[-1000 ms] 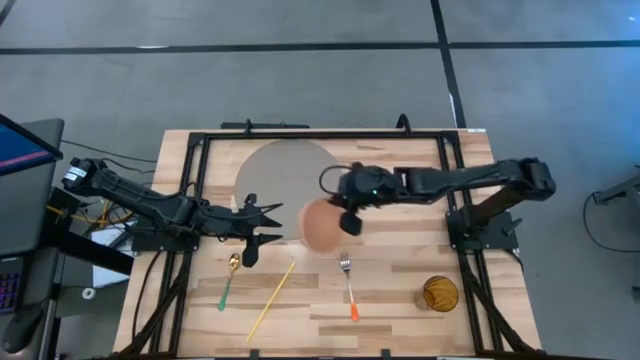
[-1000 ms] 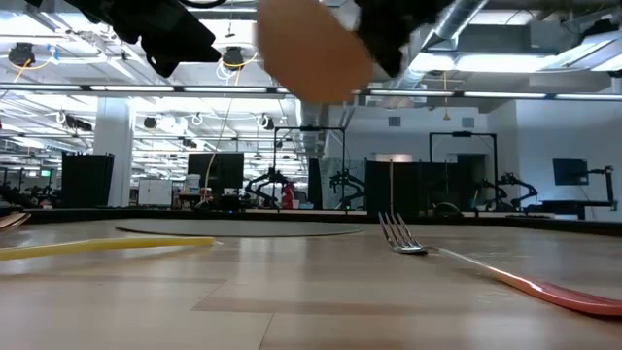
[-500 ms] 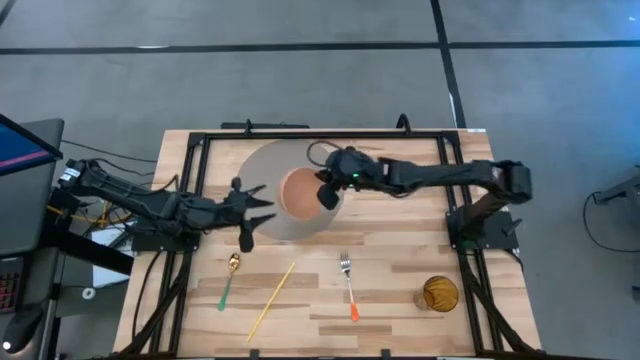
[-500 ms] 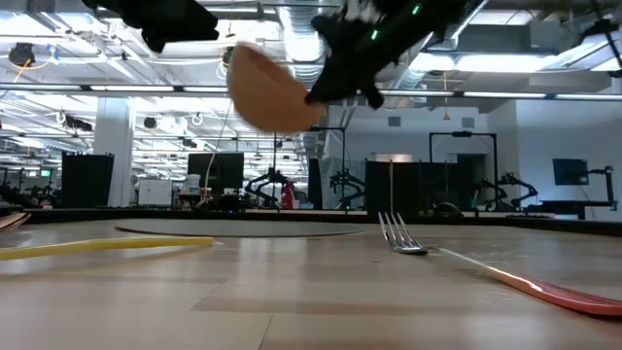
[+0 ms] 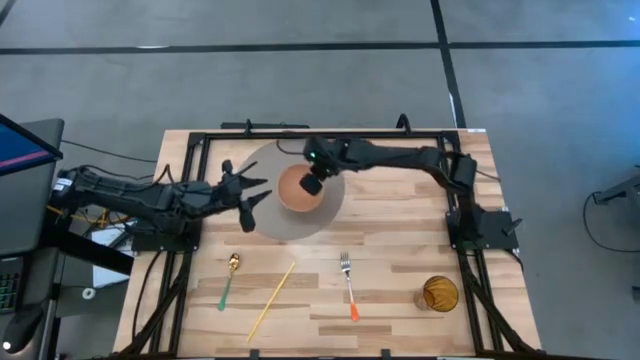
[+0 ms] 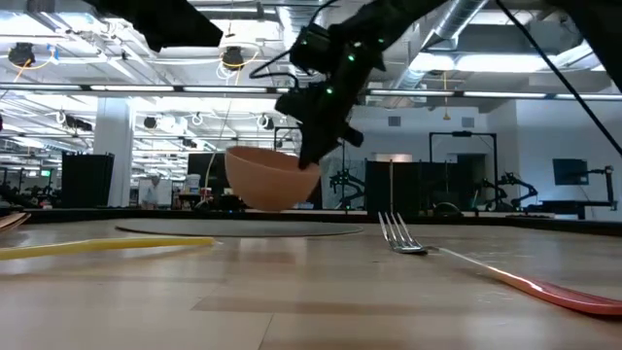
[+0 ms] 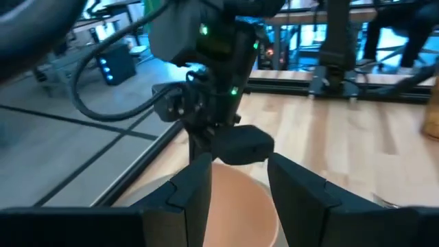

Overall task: Pick & Place Utensil
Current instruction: Put the orange bowl on the center of the gray mat

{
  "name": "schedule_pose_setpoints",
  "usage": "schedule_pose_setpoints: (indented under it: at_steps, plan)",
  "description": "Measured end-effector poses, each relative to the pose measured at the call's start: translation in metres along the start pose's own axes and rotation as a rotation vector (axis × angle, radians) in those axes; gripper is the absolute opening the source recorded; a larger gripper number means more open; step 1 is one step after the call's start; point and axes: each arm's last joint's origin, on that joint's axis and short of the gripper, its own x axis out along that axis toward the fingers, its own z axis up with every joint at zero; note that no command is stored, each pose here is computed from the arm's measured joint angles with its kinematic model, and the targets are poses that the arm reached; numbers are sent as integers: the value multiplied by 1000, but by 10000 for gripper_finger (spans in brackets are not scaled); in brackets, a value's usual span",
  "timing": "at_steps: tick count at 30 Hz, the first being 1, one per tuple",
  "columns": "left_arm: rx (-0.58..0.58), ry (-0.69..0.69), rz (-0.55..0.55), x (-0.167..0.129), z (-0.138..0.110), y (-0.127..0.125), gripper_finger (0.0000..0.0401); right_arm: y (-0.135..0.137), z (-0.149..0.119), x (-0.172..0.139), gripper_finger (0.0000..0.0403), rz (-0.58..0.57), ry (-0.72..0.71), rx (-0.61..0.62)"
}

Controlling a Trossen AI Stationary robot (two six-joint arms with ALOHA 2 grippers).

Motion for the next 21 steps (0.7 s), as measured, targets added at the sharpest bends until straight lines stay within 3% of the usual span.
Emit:
schedule_pose_setpoints:
  at_steps: [3,8,14,21]
  plan:
    - [-5,7,30,3,0,5,145,-12,17,5,10,-5,42,-3]
    - [6,41,63,5,-4,11,145,-25,32,13,10,103,114,18]
    - [24,83,86,7,-8,14,145,-24,29,17,10,139,205,-20]
    - [32,101,94,8,-10,16,145,-20,30,16,11,144,192,-35]
